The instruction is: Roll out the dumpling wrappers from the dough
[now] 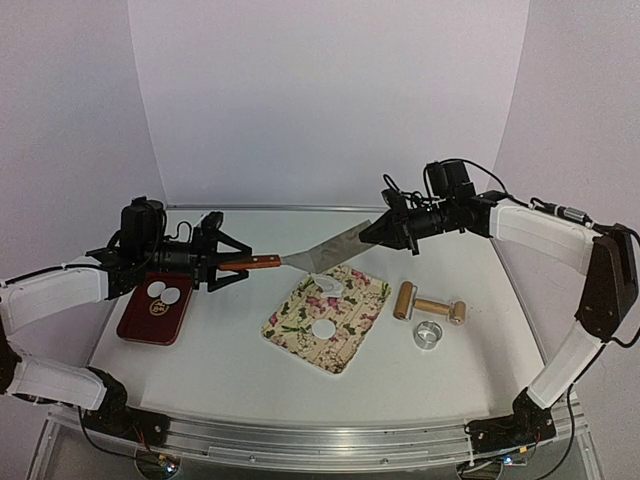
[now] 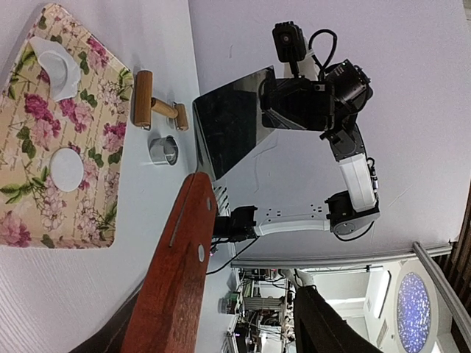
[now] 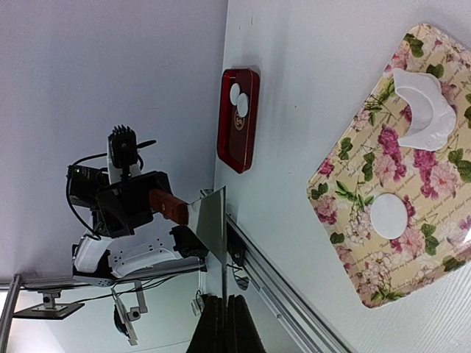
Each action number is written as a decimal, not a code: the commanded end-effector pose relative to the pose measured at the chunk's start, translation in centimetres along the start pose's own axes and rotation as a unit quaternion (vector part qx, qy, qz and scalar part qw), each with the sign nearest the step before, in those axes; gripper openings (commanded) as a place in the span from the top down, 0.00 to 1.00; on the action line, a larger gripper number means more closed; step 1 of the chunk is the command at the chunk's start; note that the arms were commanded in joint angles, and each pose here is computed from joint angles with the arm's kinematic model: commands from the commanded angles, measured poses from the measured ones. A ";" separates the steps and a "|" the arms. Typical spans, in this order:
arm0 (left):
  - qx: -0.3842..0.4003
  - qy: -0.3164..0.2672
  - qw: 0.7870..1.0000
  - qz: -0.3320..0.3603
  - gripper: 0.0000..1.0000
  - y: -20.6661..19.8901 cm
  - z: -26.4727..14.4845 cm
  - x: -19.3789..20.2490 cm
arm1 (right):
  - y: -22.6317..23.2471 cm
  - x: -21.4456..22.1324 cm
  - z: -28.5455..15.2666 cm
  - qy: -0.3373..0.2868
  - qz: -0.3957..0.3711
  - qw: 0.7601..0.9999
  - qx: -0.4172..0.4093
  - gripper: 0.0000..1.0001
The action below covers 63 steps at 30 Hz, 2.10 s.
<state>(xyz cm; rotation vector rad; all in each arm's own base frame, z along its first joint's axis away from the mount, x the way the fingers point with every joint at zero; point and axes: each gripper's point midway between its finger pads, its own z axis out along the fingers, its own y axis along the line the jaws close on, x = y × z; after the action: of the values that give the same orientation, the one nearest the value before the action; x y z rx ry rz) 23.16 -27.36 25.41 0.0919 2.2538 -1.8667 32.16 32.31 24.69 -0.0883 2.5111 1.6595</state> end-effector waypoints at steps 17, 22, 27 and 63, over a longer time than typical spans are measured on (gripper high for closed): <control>-0.012 -0.021 0.999 -0.030 0.53 -0.4 0.6 -2.2 | 2.8 0.8 -0.3 -0.004 -0.049 0.998 -0.027 1.00; -0.013 -0.013 0.999 -0.036 0.51 -0.2 0.7 -2.0 | 2.7 0.6 -0.2 -0.014 -0.046 0.999 -0.019 1.00; -0.012 -0.009 0.999 -0.040 0.50 -0.1 0.7 -1.8 | 2.4 0.3 -0.1 -0.025 -0.041 0.999 -0.010 1.00; -0.106 -0.022 0.994 -0.011 1.00 2.3 -1.6 -1.8 | -2.2 0.9 -1.2 -0.079 -0.007 0.993 0.092 0.27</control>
<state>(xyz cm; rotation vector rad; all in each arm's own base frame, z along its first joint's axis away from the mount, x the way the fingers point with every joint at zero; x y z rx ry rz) 25.15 -26.18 21.41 -0.1447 2.4563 -1.7394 31.66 31.87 21.77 0.0206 2.5586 1.4824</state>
